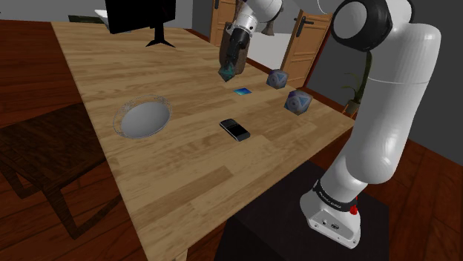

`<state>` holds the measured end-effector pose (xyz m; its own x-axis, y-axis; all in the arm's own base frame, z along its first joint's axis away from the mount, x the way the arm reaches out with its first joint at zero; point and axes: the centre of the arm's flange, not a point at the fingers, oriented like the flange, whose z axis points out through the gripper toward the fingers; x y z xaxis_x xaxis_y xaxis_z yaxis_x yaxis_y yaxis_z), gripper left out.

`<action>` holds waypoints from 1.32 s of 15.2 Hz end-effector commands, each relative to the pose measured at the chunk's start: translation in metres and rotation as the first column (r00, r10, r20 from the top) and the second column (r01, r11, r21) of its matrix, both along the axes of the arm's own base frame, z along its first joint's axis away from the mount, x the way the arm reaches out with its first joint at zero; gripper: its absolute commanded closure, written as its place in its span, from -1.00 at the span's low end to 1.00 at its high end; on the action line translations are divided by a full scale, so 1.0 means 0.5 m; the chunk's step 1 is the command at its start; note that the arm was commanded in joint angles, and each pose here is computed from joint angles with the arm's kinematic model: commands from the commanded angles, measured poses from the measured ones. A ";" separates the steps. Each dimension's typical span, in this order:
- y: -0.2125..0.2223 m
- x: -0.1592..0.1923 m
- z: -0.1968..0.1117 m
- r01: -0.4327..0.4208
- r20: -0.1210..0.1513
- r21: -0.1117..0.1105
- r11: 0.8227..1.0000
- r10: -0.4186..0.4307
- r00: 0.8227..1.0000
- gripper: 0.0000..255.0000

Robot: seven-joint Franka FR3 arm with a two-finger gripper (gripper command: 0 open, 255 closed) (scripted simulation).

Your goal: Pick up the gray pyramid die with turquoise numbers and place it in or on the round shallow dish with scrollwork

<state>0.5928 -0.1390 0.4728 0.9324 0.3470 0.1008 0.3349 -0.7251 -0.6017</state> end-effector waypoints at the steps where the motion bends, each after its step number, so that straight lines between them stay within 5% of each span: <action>1: 0.004 0.001 0.022 0.000 0.000 0.000 1.000 0.000 1.000 1.00; 10: 0.004 0.001 0.114 0.000 0.000 0.000 1.000 0.000 1.000 1.00; 20: 0.268 0.008 0.120 0.000 0.000 0.000 1.000 0.000 1.000 1.00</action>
<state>0.5955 -0.0171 0.5309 0.9320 0.3483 0.1004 0.3356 -0.7245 -0.6021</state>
